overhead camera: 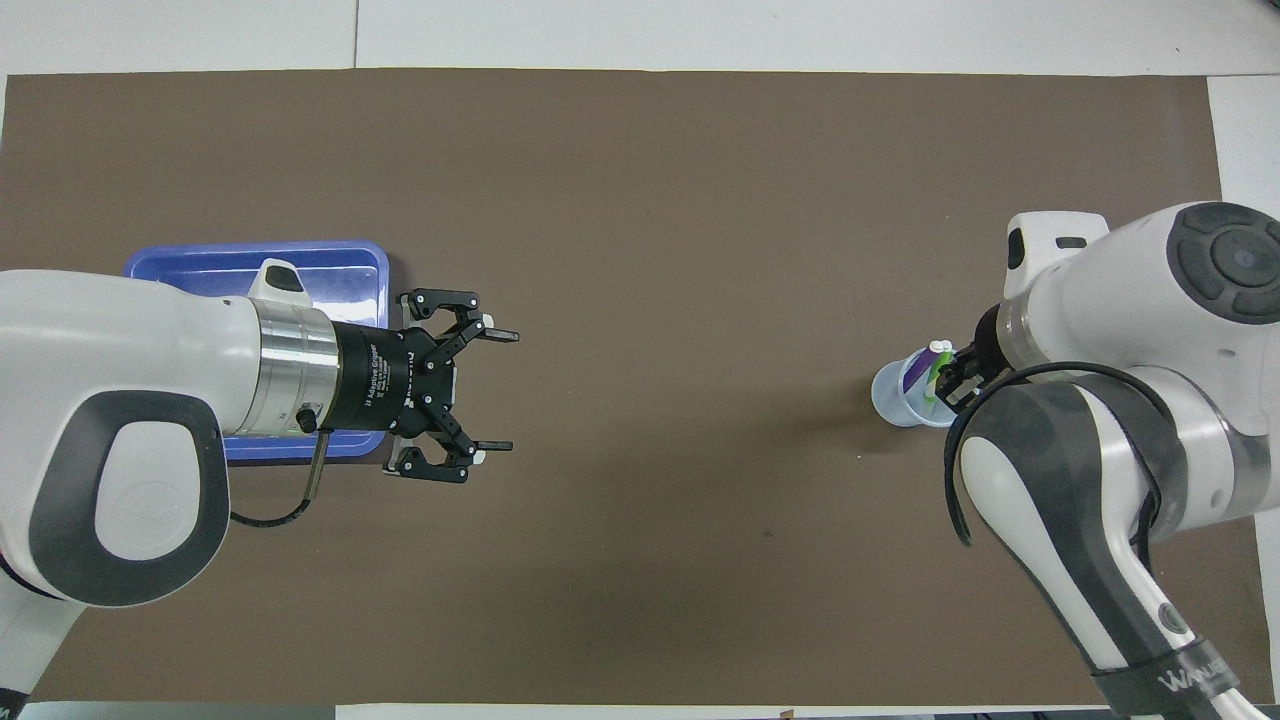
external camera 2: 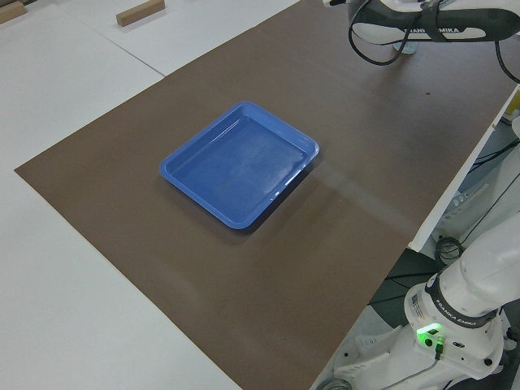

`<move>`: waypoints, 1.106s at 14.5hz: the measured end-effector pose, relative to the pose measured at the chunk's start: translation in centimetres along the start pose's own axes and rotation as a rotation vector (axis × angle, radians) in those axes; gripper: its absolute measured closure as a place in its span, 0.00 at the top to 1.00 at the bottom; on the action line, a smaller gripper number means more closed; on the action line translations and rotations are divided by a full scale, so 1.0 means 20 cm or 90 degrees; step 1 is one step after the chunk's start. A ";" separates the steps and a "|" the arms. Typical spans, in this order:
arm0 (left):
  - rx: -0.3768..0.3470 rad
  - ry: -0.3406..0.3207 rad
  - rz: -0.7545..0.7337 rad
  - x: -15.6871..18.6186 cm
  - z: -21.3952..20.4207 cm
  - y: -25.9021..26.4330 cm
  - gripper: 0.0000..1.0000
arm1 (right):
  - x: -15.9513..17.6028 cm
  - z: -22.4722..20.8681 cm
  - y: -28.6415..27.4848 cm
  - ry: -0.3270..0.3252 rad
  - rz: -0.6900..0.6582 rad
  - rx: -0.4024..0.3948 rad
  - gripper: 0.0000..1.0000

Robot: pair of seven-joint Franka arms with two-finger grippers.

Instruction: Transfer and insert pens with both arms

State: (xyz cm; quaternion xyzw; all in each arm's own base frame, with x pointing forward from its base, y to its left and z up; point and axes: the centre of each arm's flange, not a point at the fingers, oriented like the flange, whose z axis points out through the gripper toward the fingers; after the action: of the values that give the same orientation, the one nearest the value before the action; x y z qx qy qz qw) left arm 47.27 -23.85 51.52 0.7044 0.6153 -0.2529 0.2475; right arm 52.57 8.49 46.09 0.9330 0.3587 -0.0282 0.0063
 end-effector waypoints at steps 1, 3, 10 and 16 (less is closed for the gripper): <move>-0.004 0.007 0.002 0.01 0.00 0.01 1.00 | -0.01 -0.02 0.01 -0.001 0.005 0.001 0.31; -0.012 0.040 0.017 0.03 -0.02 0.03 1.00 | -0.06 -0.11 0.06 0.000 0.019 0.001 0.52; 0.031 0.196 0.233 0.17 -0.15 0.12 1.00 | -0.18 -0.56 0.13 -0.013 0.120 0.009 1.00; 0.179 0.289 0.551 0.38 -0.51 0.21 1.00 | -0.43 -0.82 0.31 -0.028 0.251 0.023 1.00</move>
State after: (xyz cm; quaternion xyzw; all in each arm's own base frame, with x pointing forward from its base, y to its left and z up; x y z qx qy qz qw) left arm 52.76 -12.00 54.28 0.9585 0.2653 -0.0476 0.0923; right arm 51.07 -1.32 62.98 0.9843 0.1683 -0.0533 0.0029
